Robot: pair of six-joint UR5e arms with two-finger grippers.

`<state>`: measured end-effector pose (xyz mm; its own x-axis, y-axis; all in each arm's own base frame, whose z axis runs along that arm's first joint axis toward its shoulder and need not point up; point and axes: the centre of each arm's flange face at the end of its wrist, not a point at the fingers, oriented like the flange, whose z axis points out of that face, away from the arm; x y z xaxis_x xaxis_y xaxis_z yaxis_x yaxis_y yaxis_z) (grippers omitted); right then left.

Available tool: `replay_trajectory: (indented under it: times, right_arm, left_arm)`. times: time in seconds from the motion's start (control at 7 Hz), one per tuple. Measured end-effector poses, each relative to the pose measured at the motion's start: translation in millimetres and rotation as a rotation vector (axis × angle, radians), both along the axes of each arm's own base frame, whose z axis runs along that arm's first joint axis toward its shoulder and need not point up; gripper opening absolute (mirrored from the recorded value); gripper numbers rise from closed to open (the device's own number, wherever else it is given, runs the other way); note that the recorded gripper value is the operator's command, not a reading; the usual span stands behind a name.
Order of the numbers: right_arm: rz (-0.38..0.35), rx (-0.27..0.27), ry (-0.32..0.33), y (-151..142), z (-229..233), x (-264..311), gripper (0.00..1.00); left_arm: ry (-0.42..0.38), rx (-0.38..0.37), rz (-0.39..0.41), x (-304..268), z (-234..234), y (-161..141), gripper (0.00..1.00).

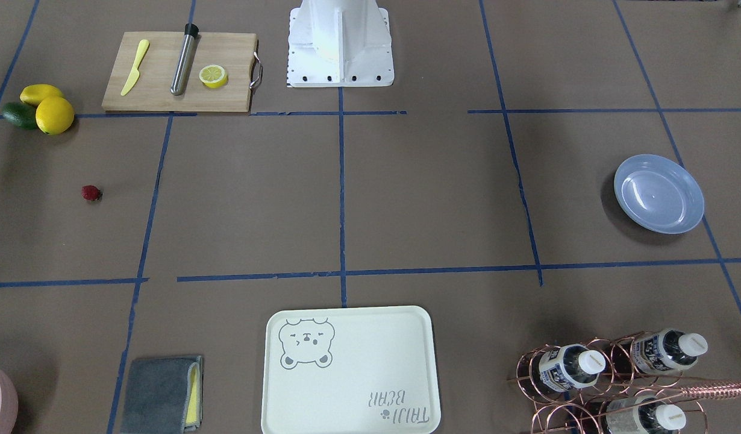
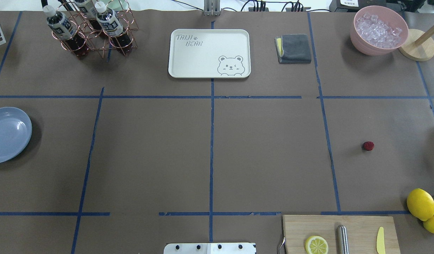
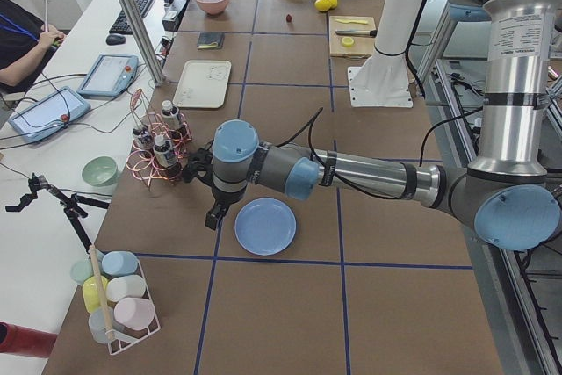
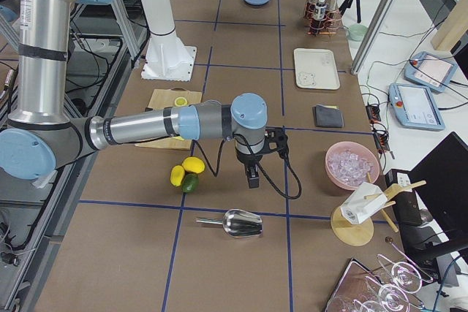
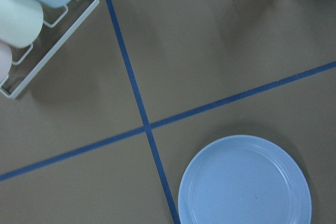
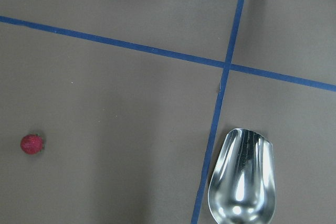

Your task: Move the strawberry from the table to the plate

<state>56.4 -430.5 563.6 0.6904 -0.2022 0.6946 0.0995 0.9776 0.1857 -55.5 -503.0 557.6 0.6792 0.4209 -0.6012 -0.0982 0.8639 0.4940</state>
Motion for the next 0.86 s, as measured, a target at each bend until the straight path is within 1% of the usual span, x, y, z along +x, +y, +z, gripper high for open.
replay_trajectory:
  times: [0.14, 0.43, 0.57, 0.71, 0.86]
  right_arm:
    - [-0.003, 0.003, -0.002, 0, 0, 0, 1.0]
    - [-0.004, 0.006, -0.002, 0, -1, 0, 1.0]
    - [-0.003, 0.006, -0.002, 1, -1, 0, 1.0]
    - [-0.003, 0.007, -0.003, 1, -2, 0, 1.0]
    - [-0.003, 0.007, -0.003, 1, -2, 0, 1.0]
  left_arm:
    - [0.008, 0.072, 0.0, 2, -3, -2, 1.0]
    - [0.062, 0.142, -0.003, 7, 0, -4, 1.0]
    - [0.085, 0.178, 0.011, 19, 16, 0, 1.0]
    - [0.111, 0.162, 0.026, 45, 38, 5, 1.0]
    - [0.105, 0.101, 0.012, 70, 58, 8, 0.77]
